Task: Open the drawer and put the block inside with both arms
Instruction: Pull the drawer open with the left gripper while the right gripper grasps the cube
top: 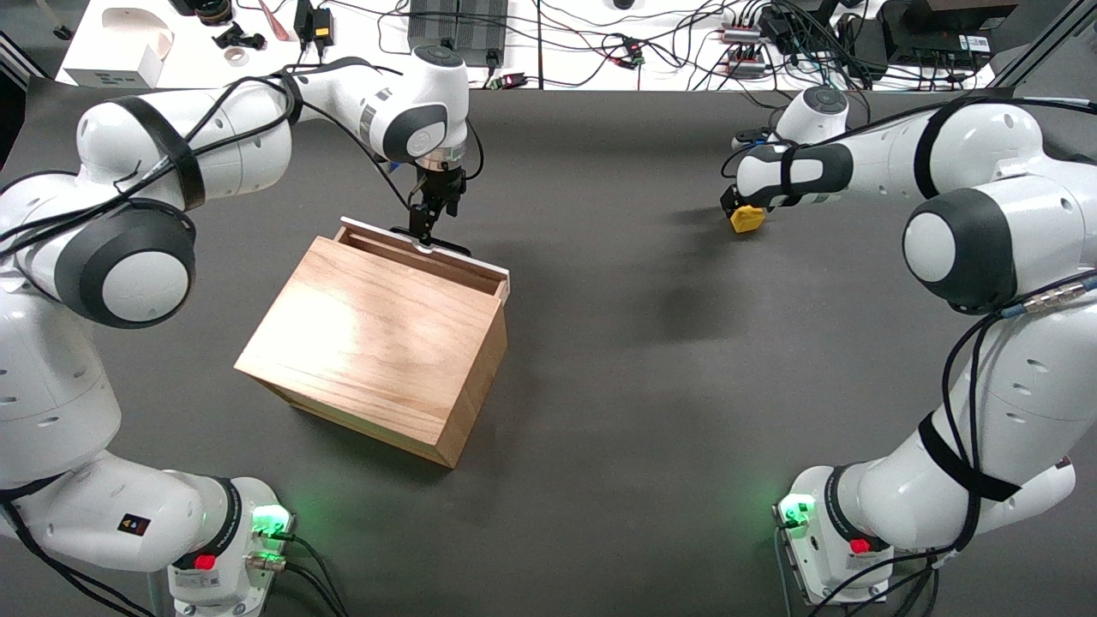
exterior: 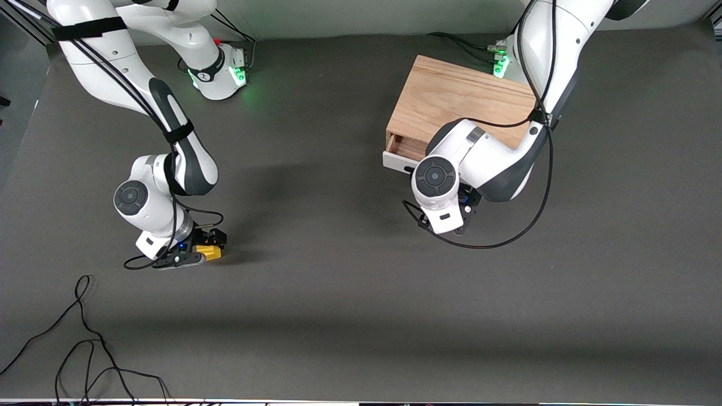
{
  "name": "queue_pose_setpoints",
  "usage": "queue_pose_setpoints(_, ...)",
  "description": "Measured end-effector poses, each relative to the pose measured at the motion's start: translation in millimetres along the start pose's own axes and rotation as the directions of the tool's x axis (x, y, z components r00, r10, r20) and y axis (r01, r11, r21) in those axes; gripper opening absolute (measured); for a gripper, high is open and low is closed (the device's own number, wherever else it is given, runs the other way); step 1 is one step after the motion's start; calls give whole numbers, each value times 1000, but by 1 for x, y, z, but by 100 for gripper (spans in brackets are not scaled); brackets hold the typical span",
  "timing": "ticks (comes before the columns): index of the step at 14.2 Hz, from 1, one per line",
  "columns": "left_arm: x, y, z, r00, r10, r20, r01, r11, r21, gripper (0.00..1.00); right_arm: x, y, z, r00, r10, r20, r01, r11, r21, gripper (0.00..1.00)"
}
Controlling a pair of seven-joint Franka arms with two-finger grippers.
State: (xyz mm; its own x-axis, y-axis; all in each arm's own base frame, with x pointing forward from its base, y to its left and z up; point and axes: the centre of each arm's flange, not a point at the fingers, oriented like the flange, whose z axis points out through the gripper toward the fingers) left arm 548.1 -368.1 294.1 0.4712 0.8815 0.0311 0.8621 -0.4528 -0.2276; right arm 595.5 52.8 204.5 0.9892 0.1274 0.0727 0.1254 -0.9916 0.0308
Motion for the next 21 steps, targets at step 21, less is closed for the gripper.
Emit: queue_pose_setpoints(21, 30, 59, -53, 1000, -23, -2, 21, 946, -323, 100, -4, 4, 17, 1000, 4, -10, -4, 1000, -10, 100)
